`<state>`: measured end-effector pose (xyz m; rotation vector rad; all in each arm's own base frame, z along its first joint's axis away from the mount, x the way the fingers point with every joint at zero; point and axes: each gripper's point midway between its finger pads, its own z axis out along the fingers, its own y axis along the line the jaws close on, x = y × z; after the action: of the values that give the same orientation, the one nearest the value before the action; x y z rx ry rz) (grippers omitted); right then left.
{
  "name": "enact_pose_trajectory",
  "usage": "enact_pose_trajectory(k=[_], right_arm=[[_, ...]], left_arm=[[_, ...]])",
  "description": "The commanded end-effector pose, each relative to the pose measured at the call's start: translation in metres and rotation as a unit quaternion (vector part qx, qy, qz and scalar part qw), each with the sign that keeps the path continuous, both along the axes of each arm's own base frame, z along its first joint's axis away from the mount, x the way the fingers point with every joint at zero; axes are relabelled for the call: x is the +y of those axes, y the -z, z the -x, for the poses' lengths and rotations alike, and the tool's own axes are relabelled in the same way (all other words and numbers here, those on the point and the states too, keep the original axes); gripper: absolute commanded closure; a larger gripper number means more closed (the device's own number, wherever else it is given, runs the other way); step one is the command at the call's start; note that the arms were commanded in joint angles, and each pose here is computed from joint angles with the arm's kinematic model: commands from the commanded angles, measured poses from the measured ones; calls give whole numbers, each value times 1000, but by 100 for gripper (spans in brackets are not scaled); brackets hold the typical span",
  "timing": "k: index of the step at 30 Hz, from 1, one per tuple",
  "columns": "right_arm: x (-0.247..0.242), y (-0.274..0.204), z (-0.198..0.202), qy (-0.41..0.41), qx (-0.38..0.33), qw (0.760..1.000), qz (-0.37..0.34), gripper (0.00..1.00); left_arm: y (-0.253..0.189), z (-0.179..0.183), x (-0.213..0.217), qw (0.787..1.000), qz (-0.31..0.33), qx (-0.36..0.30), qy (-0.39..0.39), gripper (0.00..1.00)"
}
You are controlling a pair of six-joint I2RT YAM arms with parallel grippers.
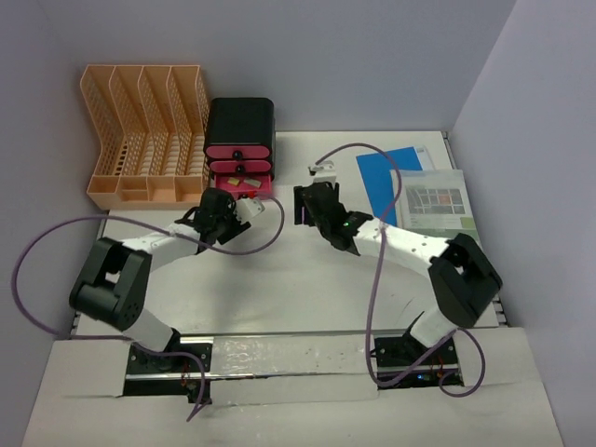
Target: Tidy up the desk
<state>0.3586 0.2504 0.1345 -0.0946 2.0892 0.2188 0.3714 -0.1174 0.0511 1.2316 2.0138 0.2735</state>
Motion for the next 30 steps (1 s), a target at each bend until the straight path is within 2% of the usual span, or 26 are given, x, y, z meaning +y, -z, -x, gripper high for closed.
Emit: enact_pose_trajectory(k=[1,4,7,14,19,30], right_arm=[[-24,-34,-1,42,-56,997,-20,27],[-32,-36,6,47,-62,997,-24,27],[-40,-42,11,56,-71,996,-29,27],[-62,-59,20,83,-103,990,-41,27],[-75,-61,27,96,-119,987,-41,27],[-91,-58,36,114,-124,985,-36,26]], left_arm=[[-2,-36,-9,1000,-2,-22,-20,33],[5,-51,-15,999,5,-14,-32,32],[17,-62,-28,999,21,22,-35,31],[28,-91,-20,995,45,56,-72,31],[27,-105,-21,995,50,45,-80,30],[25,-134,-41,995,75,35,-60,17]])
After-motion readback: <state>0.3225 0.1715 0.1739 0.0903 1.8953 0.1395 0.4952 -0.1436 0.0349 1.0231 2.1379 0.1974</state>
